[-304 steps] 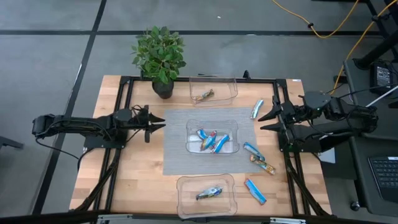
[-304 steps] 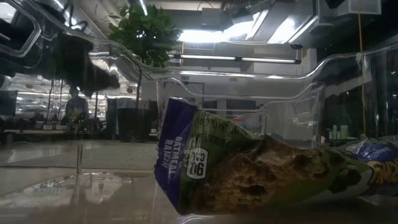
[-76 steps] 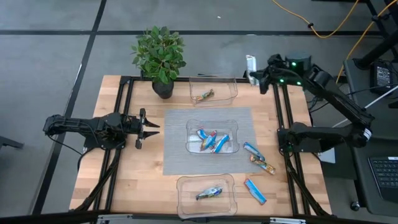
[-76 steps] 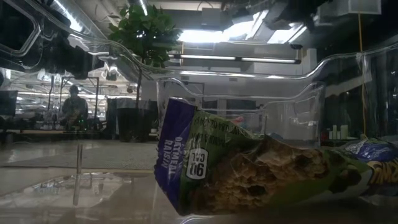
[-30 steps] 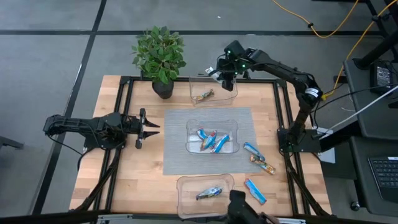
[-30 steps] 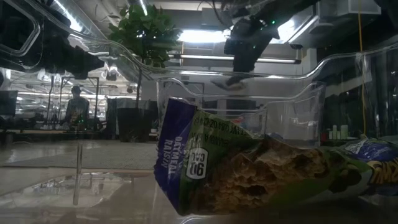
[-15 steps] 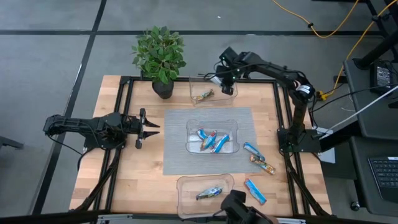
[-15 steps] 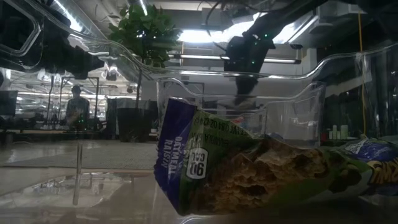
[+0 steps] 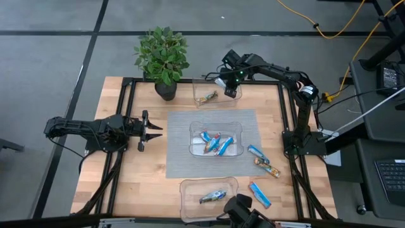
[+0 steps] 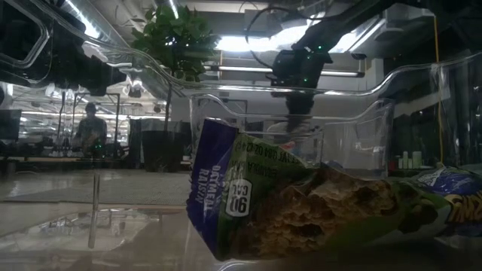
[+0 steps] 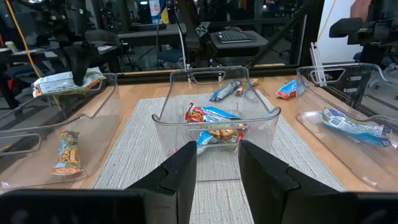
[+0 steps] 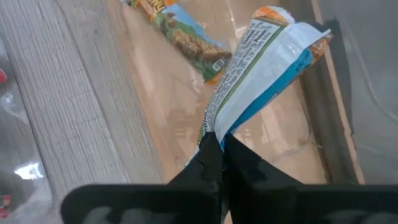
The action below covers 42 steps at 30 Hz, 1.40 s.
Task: Pick and place Granola Bars by type
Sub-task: Put the orange granola bar into the top transparent bin, then put the blue granola bar into the bottom transparent bin
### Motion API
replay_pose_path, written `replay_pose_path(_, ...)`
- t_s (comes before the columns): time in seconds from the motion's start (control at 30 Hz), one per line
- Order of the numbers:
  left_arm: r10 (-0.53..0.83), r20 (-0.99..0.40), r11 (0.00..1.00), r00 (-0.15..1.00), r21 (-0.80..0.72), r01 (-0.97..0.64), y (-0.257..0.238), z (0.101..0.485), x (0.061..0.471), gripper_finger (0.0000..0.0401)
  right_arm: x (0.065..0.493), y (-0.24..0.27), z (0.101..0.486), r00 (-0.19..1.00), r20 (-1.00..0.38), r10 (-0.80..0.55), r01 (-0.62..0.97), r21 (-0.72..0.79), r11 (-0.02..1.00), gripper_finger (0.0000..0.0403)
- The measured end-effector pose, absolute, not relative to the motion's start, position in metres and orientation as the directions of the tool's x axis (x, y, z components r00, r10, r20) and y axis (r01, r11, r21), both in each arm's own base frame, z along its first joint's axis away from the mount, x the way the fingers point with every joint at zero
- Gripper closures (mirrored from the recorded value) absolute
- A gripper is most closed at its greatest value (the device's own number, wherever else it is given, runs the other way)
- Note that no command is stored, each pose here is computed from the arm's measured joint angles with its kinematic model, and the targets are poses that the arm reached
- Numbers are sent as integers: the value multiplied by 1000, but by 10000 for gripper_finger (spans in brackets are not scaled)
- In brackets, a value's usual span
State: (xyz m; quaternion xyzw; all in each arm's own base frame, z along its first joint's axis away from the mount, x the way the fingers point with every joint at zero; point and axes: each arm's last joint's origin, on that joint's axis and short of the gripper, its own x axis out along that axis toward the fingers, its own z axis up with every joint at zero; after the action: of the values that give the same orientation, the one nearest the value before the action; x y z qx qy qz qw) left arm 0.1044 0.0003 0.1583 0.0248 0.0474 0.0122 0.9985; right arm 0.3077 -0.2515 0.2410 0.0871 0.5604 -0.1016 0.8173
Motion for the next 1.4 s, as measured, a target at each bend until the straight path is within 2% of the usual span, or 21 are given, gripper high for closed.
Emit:
replay_pose_path(0.17,27,-94,998,995,51,-22,0,158,104,288,307,-251,241,345,-937,-62,266,34,963,383)
replay_pose_path(0.5,27,-94,998,995,50,-22,0,158,104,288,306,-250,241,337,-940,-56,334,64,940,264)
replay_pose_path(0.63,27,-94,998,995,51,-22,0,158,104,288,303,-247,242,308,-951,-38,361,80,929,235)
replay_pose_path(0.87,27,-94,998,995,51,-22,0,158,104,288,293,-230,261,226,-972,-69,406,30,913,233)
replay_pose_path(1.23,27,-94,998,995,51,-22,0,158,104,288,272,-160,333,328,-933,-147,407,-1,913,251)
replay_pose_path(1.4,27,-94,998,995,51,-22,0,158,104,288,243,-114,342,350,-915,-198,415,-38,909,251)
